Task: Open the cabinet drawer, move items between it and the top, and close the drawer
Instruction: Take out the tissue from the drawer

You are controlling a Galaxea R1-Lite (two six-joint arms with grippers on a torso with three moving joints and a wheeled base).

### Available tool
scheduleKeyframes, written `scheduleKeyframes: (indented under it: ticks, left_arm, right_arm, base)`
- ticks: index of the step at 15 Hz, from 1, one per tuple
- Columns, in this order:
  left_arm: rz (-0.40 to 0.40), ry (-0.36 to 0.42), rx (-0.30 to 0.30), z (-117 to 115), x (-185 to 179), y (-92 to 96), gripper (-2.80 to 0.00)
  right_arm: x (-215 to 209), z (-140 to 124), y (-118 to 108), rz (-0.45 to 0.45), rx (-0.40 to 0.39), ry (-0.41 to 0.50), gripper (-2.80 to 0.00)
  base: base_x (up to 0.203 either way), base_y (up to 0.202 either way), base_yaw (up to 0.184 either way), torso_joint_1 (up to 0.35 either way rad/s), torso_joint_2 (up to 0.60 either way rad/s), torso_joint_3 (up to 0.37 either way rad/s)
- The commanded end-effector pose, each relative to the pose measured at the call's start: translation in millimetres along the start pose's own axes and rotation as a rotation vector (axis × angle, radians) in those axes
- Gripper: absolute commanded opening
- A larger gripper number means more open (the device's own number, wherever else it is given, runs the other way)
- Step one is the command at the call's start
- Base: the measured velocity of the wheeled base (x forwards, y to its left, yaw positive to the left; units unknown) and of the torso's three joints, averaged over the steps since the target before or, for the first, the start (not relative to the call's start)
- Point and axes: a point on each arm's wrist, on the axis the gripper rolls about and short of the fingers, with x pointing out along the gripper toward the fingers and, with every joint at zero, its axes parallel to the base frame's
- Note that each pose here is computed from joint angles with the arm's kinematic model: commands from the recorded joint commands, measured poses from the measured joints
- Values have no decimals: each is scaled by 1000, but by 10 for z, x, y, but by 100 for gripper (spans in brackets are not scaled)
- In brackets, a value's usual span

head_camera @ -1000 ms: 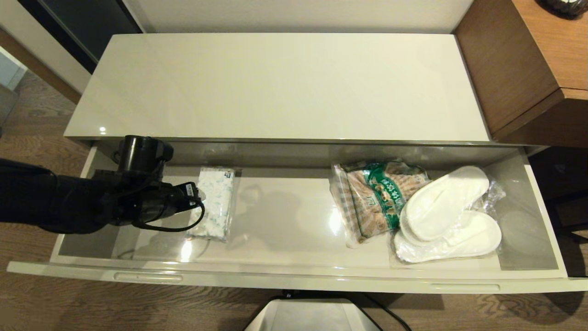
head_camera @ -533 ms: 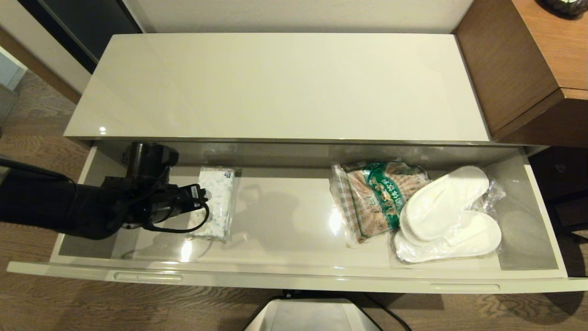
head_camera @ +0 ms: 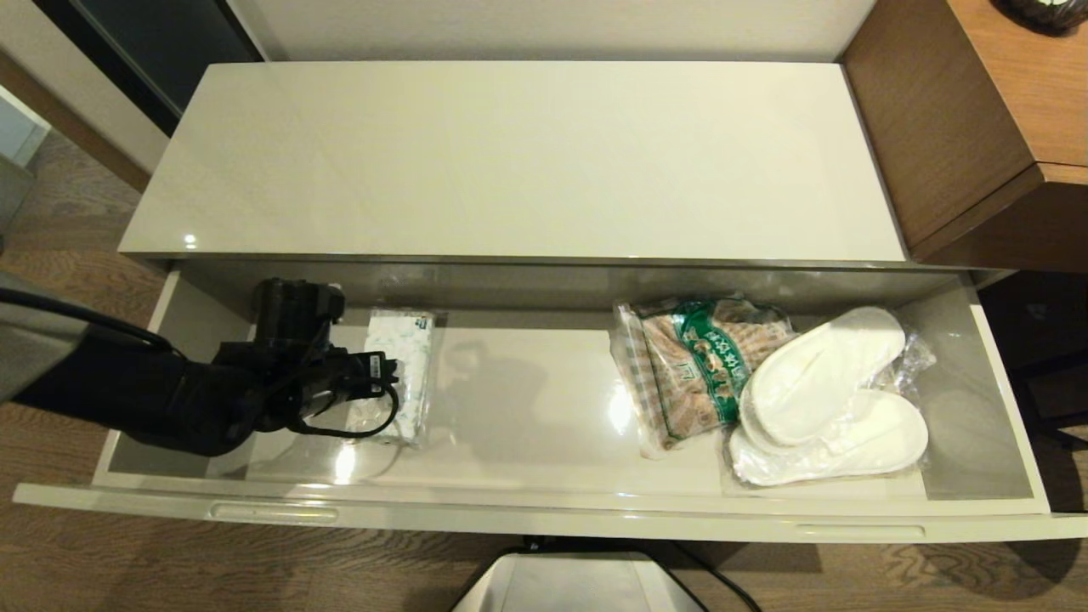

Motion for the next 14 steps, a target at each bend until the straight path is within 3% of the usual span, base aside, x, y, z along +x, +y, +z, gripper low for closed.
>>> scheduleKeyframes:
  ticks: [1,14]
  left_arm:
    - [5,24,6,-67,87,-10,0]
    - [9,17,22,-185,376,-45,0]
  right_arm:
    - [-9,-11,-1,1,1,-12,-280]
    - [-9,-11,-1,1,1,-12,-280]
  base:
    - [0,0,0,0,0,0]
    - [0,0,0,0,0,0]
